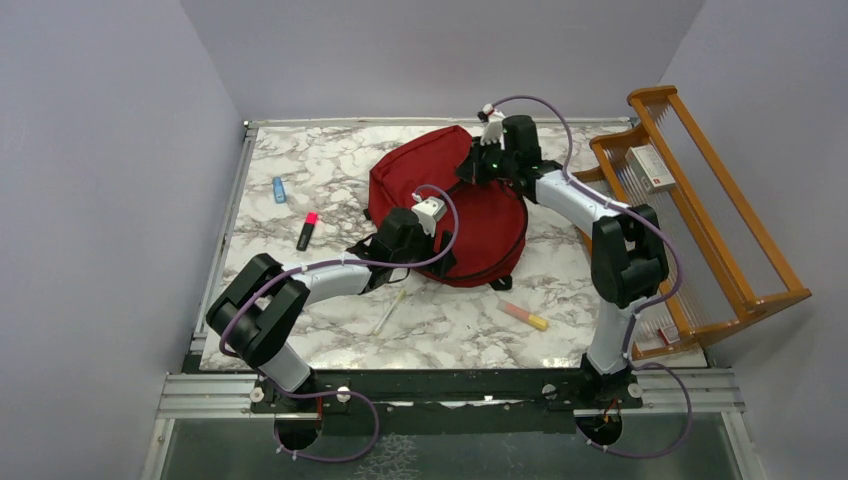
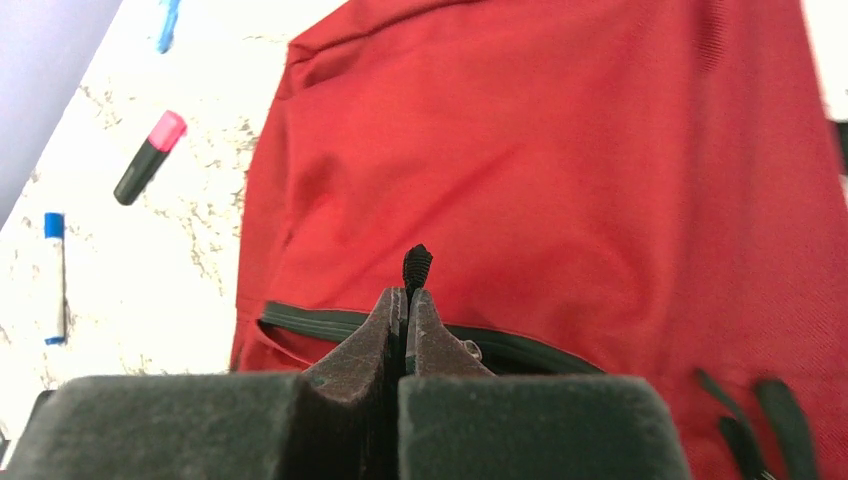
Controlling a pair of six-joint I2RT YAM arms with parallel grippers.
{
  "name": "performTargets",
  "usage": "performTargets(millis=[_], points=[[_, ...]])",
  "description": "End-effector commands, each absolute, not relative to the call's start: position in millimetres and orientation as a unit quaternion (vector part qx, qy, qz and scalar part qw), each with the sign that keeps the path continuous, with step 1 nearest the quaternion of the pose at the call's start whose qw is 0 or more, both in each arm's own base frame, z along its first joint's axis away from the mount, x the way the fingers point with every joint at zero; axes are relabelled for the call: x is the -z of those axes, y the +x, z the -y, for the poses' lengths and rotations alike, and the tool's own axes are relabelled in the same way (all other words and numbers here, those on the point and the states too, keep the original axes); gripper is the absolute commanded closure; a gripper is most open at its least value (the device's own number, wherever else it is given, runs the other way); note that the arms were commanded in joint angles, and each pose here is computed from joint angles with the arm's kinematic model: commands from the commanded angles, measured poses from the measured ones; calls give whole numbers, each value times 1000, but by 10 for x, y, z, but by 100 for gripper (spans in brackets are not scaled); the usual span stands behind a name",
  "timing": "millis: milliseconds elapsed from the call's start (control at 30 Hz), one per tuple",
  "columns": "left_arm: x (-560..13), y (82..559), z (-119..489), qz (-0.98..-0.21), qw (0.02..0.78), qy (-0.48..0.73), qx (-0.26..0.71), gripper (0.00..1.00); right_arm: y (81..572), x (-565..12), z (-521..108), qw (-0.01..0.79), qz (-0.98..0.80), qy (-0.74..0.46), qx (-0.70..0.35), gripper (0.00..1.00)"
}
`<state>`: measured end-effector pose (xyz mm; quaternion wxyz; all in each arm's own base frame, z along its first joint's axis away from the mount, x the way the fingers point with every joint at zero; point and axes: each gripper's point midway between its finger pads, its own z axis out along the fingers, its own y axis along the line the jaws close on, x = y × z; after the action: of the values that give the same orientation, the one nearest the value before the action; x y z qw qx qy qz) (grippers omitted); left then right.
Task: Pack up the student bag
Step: Unzip the student bag at the center of the board.
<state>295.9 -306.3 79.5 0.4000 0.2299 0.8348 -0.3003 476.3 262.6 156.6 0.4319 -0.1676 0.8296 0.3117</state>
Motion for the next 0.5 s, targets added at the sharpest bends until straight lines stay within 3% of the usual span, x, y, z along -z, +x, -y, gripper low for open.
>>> performTargets(millis=[0,467], points=[[-776,2990,3074,-835,406,224,297,23,4678,-1752,-3096,443,-806,-210,-332,99],[-706,2958,3057,-834,405,227,298,23,3967,-1430,-4117,336,-793,-288,-418,99]])
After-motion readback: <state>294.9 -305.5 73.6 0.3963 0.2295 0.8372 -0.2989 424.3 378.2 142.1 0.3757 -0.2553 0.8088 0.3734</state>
